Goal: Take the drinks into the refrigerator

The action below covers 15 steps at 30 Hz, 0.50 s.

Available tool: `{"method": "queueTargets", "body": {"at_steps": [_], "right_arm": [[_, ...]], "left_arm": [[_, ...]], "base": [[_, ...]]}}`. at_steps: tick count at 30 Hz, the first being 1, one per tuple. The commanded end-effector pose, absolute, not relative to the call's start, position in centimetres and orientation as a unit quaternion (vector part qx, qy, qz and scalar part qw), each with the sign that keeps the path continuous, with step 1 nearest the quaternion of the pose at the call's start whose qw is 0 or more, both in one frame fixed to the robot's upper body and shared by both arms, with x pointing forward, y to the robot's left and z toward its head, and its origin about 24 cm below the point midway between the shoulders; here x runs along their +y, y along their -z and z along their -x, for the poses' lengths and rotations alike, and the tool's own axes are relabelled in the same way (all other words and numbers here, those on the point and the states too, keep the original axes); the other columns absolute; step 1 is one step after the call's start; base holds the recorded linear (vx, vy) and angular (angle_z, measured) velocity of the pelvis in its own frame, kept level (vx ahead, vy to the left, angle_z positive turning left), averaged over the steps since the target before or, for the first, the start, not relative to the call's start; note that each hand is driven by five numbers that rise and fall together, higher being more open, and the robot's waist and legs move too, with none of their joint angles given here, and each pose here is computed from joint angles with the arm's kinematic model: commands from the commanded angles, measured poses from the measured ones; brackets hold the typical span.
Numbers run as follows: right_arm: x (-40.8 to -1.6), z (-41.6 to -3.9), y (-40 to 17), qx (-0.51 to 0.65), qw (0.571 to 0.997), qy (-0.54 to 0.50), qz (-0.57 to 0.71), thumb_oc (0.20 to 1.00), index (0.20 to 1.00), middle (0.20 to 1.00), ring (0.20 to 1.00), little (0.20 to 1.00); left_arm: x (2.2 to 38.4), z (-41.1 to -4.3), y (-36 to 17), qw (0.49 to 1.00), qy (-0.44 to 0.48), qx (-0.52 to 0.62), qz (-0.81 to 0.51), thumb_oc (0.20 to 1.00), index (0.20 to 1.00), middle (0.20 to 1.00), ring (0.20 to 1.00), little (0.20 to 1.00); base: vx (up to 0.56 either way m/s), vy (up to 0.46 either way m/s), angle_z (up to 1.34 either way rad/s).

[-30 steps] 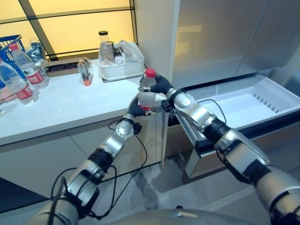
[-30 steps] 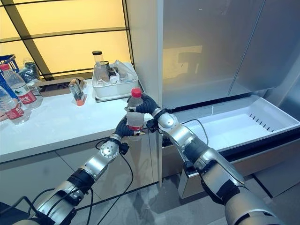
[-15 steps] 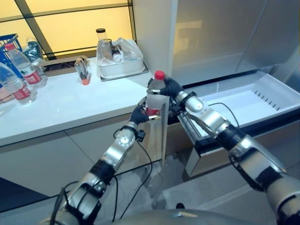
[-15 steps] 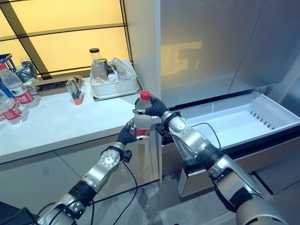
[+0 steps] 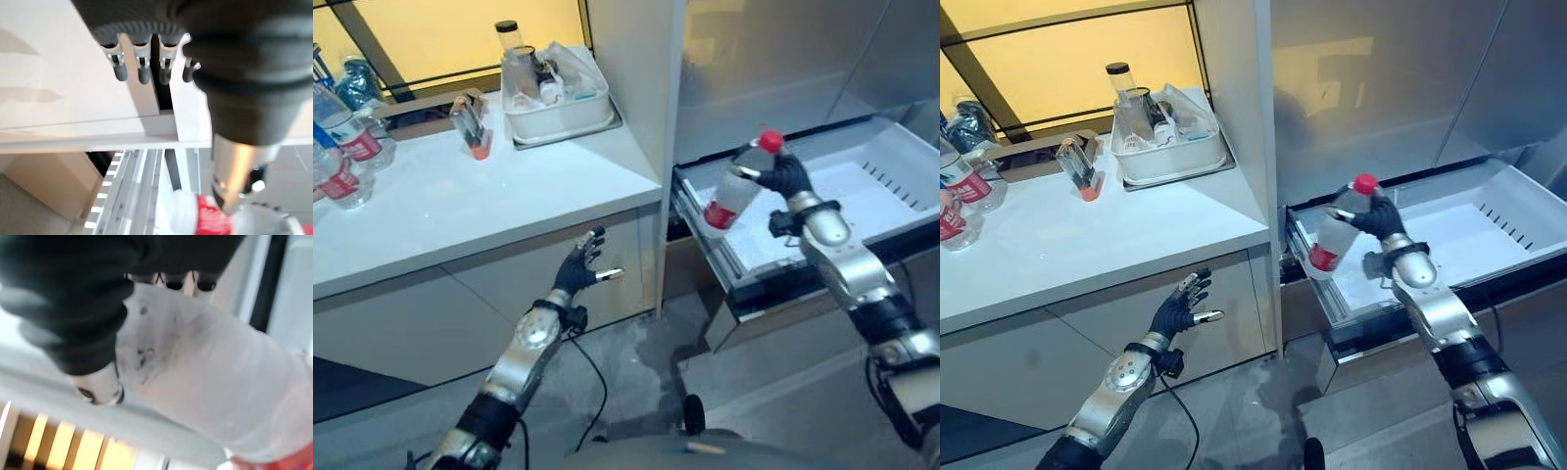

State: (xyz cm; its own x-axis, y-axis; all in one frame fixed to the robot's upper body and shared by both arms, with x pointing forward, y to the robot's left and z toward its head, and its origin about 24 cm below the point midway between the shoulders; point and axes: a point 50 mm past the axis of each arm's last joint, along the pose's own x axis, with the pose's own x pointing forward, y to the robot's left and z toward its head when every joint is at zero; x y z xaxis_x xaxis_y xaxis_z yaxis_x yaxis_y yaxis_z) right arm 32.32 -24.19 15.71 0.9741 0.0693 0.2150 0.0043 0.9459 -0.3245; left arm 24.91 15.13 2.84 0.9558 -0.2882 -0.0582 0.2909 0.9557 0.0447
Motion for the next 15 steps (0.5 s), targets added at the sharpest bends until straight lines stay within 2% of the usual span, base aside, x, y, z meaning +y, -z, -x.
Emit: {"method": "queueTargets", "body": {"at_steps": [1,4,5,7,10,15], "right_arm": [[-25.3,-32.0,-22.9,-0.276,0.952,0.026,0.127,0.200,0.200,0.200,0.200,0.200],[-27.0,-32.0,-21.9,-0.248,0.957,0.055,0.140,0.200,0.200,0.200,0.200,0.200],[-28.8,-32.3,-20.8,-0.211,0.960,0.087,0.160,0.200,0.200,0.200,0.200,0.200],[-29.4,-32.3,-20.5,-0.198,0.961,0.096,0.168,0.200,0.200,0.200,0.200,0.200],[-32.4,-32.9,-17.5,-0.106,0.966,0.144,0.184,0.200,0.200,0.200,0.200,0.200],[-34.2,-33.1,-14.3,-0.009,0.960,0.173,0.218,0.200,0.200,0.200,0.200,0.200]], "left_arm": [[15.5,-24.6,-4.9,0.982,0.183,-0.031,-0.030,1.000,1.000,1.000,1.000,1.000],[15.8,-24.1,-5.1,0.979,0.197,-0.031,-0.032,1.000,1.000,1.000,1.000,1.000],[16.1,-23.8,-5.0,0.978,0.205,-0.025,-0.039,1.000,1.000,1.000,1.000,1.000],[16.2,-23.6,-4.9,0.977,0.207,-0.022,-0.039,1.000,1.000,1.000,1.000,1.000],[16.4,-23.0,-4.0,0.973,0.224,0.002,-0.053,1.000,1.000,1.000,1.000,1.000],[16.2,-22.7,-4.0,0.969,0.240,0.005,-0.055,1.000,1.000,1.000,1.000,1.000]], "base": [[0.00,0.000,0.00],[0.00,0.000,0.00],[0.00,0.000,0.00],[0.00,0.000,0.00],[0.01,0.000,0.00],[-0.01,-0.001,0.04]]}}
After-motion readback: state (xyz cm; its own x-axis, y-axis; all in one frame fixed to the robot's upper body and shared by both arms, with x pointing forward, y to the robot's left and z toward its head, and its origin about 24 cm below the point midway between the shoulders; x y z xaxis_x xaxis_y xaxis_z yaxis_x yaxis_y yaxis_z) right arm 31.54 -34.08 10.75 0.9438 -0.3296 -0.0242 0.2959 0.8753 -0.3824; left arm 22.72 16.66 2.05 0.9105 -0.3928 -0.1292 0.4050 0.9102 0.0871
